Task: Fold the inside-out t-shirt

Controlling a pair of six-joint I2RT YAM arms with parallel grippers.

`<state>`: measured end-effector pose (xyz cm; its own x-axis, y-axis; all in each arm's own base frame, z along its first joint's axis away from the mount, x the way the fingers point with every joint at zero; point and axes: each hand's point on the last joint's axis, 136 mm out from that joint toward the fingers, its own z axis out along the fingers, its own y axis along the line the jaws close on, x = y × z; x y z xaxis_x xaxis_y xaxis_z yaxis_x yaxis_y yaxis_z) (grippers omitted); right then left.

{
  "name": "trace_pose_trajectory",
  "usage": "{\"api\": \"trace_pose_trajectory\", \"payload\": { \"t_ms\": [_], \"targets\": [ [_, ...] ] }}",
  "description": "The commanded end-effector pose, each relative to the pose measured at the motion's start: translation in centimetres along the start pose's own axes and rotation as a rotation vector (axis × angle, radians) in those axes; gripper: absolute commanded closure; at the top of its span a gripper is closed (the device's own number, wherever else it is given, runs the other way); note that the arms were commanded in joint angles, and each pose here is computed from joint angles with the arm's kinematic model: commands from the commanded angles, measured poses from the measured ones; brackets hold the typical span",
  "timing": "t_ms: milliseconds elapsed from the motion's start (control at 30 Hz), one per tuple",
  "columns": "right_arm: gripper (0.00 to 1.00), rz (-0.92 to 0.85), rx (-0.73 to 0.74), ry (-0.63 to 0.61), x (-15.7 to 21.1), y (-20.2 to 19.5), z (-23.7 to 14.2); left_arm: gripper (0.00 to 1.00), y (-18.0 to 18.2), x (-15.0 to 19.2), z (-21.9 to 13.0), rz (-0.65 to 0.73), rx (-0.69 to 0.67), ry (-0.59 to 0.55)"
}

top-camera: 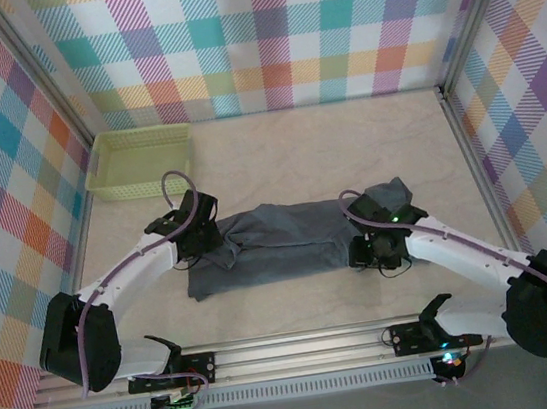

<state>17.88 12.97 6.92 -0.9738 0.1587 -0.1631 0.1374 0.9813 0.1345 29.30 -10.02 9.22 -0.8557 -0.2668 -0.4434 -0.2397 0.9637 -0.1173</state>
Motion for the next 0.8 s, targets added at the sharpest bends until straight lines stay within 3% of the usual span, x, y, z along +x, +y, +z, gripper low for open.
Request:
{"api": "trace_pose_trajectory", "payload": {
  "t_ms": [0, 267, 700, 767],
  "targets": [
    [0.46, 0.033, -0.031, 0.024, 0.5, 1.1, 1.0, 0.99, 0.5, 0.2, 0.0, 0.007, -0.006, 0.013],
    [0.48, 0.029, -0.056, 0.04, 0.4, 2.9, 2.2, 0.95, 0.1, 0.8, 0.8, -0.004, 0.013, 0.038],
    [0.49, 0.022, 0.095, 0.019, 0.9, 0.8, 2.7, 0.91, 0.1, 1.1, 1.0, -0.011, 0.019, 0.043],
    [0.54, 0.015, 0.113, 0.021, 0.7, 0.8, 3.1, 0.9, 0.0, 1.2, 1.0, -0.015, 0.025, 0.043]
  ]
}}
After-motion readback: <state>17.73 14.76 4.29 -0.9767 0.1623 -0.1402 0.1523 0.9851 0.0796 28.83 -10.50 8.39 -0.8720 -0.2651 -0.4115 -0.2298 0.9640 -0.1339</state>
